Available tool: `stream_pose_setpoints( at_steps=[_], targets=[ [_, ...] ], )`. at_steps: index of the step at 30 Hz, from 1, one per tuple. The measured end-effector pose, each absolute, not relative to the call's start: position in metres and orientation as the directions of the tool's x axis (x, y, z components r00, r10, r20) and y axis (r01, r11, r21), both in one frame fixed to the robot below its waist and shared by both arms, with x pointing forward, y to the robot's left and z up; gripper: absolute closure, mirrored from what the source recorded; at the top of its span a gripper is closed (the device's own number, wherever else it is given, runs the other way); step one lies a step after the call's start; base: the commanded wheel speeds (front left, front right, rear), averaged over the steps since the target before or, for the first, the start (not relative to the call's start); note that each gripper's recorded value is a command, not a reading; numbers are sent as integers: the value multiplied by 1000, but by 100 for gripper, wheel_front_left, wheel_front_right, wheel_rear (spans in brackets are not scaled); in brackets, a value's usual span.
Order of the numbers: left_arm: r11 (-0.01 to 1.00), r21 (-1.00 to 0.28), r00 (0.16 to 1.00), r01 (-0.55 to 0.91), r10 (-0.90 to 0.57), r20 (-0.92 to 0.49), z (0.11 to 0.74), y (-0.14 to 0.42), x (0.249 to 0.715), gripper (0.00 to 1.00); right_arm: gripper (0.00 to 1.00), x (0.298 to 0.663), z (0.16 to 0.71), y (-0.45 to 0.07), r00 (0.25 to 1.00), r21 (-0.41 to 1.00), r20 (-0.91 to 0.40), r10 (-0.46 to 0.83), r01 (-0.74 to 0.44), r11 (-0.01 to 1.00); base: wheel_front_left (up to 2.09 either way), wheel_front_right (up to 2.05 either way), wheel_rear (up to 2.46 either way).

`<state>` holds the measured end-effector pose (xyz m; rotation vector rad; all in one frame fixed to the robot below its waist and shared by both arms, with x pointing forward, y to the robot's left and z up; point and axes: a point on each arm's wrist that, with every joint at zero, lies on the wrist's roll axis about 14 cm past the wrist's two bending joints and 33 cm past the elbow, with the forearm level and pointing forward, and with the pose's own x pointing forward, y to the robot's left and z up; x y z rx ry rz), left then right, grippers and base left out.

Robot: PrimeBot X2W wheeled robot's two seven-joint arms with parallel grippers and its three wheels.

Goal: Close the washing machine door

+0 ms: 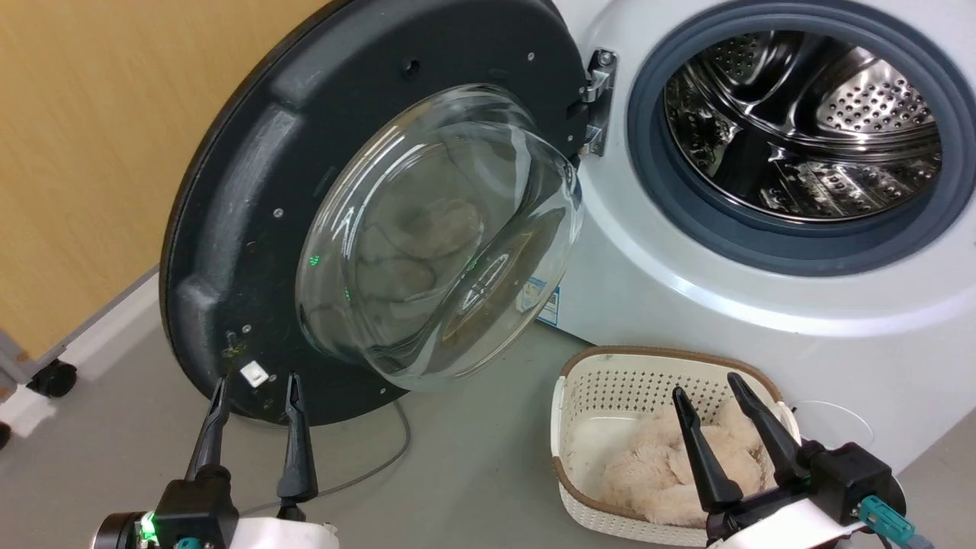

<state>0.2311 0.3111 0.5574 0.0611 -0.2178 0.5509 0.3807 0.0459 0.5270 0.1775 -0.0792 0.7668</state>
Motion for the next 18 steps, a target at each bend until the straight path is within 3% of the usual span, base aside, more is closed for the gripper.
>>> stream_pose_setpoints(
  at_steps=[7,16,17,18],
  targets=[
    [821,-4,794,-572,555,248,562,320,214,0,0,376,527,63,680,152,148,718,-734,663,0,0,0],
    [819,-7,793,-574,558,246,561,321,214,0,0,377,526,62,682,159,149,716,-731,663,0,0,0],
    [819,-6,793,-574,558,245,561,321,214,9,0,377,526,62,683,160,149,716,-731,664,0,0,0],
    [818,-8,792,-575,560,244,561,322,214,100,0,378,525,62,683,161,148,715,-730,664,0,0,0]
  ],
)
